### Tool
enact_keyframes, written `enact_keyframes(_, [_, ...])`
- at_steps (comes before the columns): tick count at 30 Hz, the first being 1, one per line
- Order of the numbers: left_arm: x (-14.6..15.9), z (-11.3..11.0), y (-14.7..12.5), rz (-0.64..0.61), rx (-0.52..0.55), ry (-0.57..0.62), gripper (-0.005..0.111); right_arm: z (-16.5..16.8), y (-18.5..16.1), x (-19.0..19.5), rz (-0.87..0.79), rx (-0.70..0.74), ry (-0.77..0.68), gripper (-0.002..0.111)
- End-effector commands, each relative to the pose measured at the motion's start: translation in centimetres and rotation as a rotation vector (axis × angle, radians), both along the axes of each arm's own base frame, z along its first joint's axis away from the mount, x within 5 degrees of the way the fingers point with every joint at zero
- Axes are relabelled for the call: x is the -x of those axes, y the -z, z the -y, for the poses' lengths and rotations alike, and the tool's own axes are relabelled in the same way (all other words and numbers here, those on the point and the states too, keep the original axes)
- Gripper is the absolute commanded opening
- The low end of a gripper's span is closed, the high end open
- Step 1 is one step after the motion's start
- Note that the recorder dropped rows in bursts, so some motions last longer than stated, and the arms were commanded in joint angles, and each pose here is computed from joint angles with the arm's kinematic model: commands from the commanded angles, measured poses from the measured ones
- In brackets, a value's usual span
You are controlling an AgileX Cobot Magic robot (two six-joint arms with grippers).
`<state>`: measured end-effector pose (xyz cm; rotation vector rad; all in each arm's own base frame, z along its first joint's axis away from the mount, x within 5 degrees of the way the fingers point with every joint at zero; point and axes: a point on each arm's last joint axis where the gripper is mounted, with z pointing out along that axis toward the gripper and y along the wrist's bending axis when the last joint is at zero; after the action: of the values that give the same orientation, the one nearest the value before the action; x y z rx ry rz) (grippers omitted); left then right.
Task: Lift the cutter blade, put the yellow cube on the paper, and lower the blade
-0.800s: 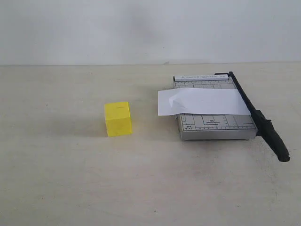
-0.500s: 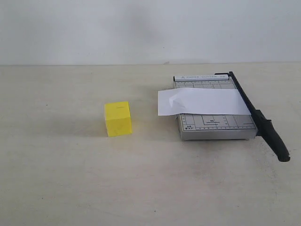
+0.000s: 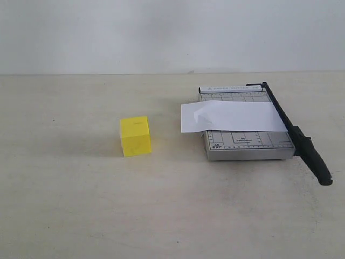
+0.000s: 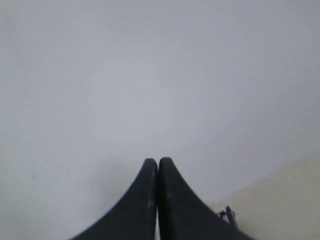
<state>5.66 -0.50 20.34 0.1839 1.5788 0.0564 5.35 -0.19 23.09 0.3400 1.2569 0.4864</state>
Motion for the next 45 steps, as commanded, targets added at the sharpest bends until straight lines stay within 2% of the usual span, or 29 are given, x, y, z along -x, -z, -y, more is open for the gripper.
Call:
enact_keyframes(1, [0.0, 0.0, -0.2, 0.017, -0.007, -0.004, 0.005, 0.6, -1.2, 0.5, 0.144, -0.207, 0.000, 0.000])
enact_keyframes(2, [0.0, 0.0, -0.2, 0.017, -0.007, -0.004, 0.005, 0.6, -1.2, 0.5, 0.142, -0.300, -0.035, 0.000])
enact_keyframes(7, [0.0, 0.0, -0.2, 0.017, -0.007, -0.004, 0.005, 0.7, -1.3, 0.5, 0.155, -0.415, -0.078, 0.000])
enact_keyframes(9, [0.0, 0.0, -0.2, 0.017, -0.007, -0.004, 0.005, 0.6, -1.3, 0.5, 0.156, -0.417, -0.083, 0.000])
enact_keyframes(11, [0.0, 0.0, -0.2, 0.017, -0.007, -0.004, 0.005, -0.1, -1.1, 0.3, 0.039, -0.279, -0.104, 0.000])
enact_keyframes(14, [0.0, 0.0, -0.2, 0.017, -0.007, -0.004, 0.005, -0.8, -3.6, 0.8, -0.159, 0.015, -0.102, 0.000])
enact_keyframes(15, [0.0, 0.0, -0.2, 0.017, -0.007, -0.004, 0.005, -1.0, -4.0, 0.4, -0.295, 0.113, -0.099, 0.000])
enact_keyframes(17, [0.0, 0.0, -0.2, 0.017, -0.007, -0.004, 0.005, -1.1, -5.0, -1.2, -0.581, 0.229, -0.108, 0.000])
enact_keyframes(20, [0.0, 0.0, -0.2, 0.017, -0.007, -0.004, 0.005, -1.1, -5.7, -3.5, -0.808, 0.334, -0.115, 0.000])
enact_keyframes(21, [0.0, 0.0, -0.2, 0.017, -0.007, -0.004, 0.005, -1.3, -6.2, -5.6, -0.922, 0.444, -0.146, 0.000])
enact_keyframes(22, [0.0, 0.0, -0.2, 0.017, -0.007, -0.004, 0.005, -1.3, -6.4, -6.5, -0.958, 0.490, -0.163, 0.000])
enact_keyframes(23, [0.0, 0.0, -0.2, 0.017, -0.007, -0.004, 0.005, -1.6, -6.7, -8.7, -1.039, 0.572, -0.202, 0.004])
enact_keyframes(24, [0.0, 0.0, -0.2, 0.017, -0.007, -0.004, 0.005, -1.7, -6.8, -10.0, -1.074, 0.588, -0.216, 0.008])
enact_keyframes(25, [0.0, 0.0, -0.2, 0.017, -0.007, -0.004, 0.005, -2.0, -6.7, -12.4, -1.145, 0.598, -0.237, 0.025])
enact_keyframes(26, [0.0, 0.0, -0.2, 0.017, -0.007, -0.004, 0.005, -2.0, -6.6, -13.3, -1.172, 0.609, -0.249, 0.036])
enact_keyframes(27, [0.0, 0.0, -0.2, 0.017, -0.007, -0.004, 0.005, -2.3, -5.9, -15.5, -1.240, 0.611, -0.275, 0.063])
enact_keyframes(28, [0.0, 0.0, -0.2, 0.017, -0.007, -0.004, 0.005, -2.4, -5.5, -16.4, -1.269, 0.618, -0.280, 0.069])
enact_keyframes(30, [0.0, 0.0, -0.2, 0.017, -0.007, -0.004, 0.005, -2.7, -2.4, -19.5, -1.404, 0.651, -0.335, 0.064])
enact_keyframes(36, [0.0, 0.0, -0.2, 0.017, -0.007, -0.004, 0.005, -3.1, 4.0, -22.4, -1.579, 0.697, -0.445, 0.065])
enact_keyframes(45, [0.0, 0.0, -0.2, 0.017, -0.007, -0.004, 0.005, -3.3, 6.7, -23.7, -1.585, 0.701, -0.448, 0.065])
